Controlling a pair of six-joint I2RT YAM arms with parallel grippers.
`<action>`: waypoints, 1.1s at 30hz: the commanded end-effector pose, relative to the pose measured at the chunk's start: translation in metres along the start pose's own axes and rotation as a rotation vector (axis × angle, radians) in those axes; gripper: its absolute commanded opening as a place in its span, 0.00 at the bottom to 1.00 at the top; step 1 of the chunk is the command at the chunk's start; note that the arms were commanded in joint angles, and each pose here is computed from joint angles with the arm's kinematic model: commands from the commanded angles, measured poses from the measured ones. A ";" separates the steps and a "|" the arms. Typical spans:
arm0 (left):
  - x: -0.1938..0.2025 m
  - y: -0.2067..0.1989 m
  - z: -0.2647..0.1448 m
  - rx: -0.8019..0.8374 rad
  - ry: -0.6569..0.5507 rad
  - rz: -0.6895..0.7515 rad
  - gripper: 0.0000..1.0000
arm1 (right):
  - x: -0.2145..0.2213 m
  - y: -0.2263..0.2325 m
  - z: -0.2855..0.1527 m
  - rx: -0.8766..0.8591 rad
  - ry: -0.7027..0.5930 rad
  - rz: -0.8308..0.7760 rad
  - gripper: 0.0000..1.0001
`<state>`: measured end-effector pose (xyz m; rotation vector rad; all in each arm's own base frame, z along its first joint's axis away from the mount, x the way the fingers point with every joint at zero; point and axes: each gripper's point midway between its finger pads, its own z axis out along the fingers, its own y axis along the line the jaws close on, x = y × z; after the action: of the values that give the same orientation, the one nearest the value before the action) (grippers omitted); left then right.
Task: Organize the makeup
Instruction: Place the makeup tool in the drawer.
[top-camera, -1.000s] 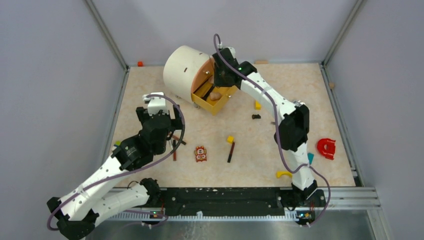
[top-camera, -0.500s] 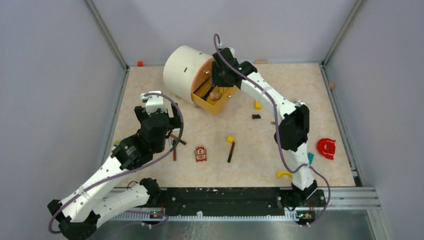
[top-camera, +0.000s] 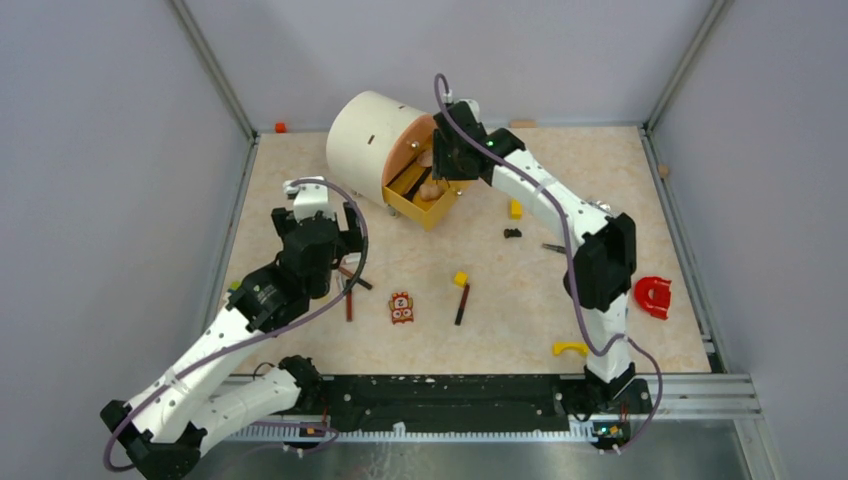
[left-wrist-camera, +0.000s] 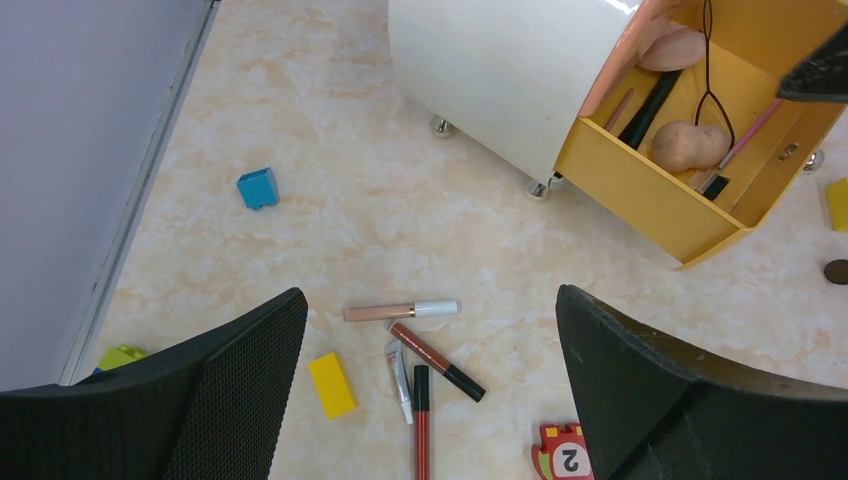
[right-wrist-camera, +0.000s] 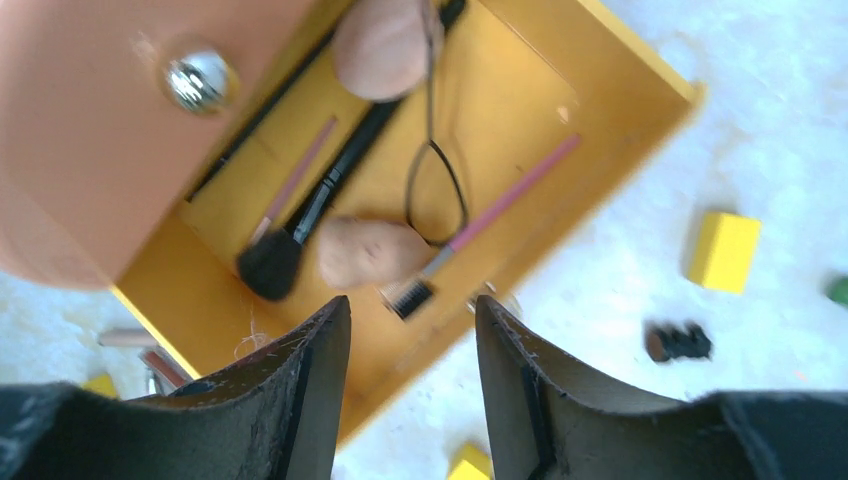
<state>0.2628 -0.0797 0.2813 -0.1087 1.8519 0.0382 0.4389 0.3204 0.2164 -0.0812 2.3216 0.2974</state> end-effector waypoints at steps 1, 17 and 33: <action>-0.003 -0.010 0.007 0.043 -0.001 -0.019 0.99 | -0.024 -0.027 -0.057 0.040 -0.123 0.020 0.49; 0.011 -0.042 0.019 0.137 0.093 -0.073 0.98 | 0.074 -0.117 -0.112 0.152 -0.076 0.078 0.49; -0.059 -0.081 0.077 0.181 0.084 -0.122 0.96 | 0.106 -0.153 -0.126 0.192 -0.059 0.050 0.48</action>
<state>0.3360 -0.1330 0.2856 -0.1099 1.9939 -0.1366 0.2973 0.1610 0.1738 0.0389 2.3774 0.1209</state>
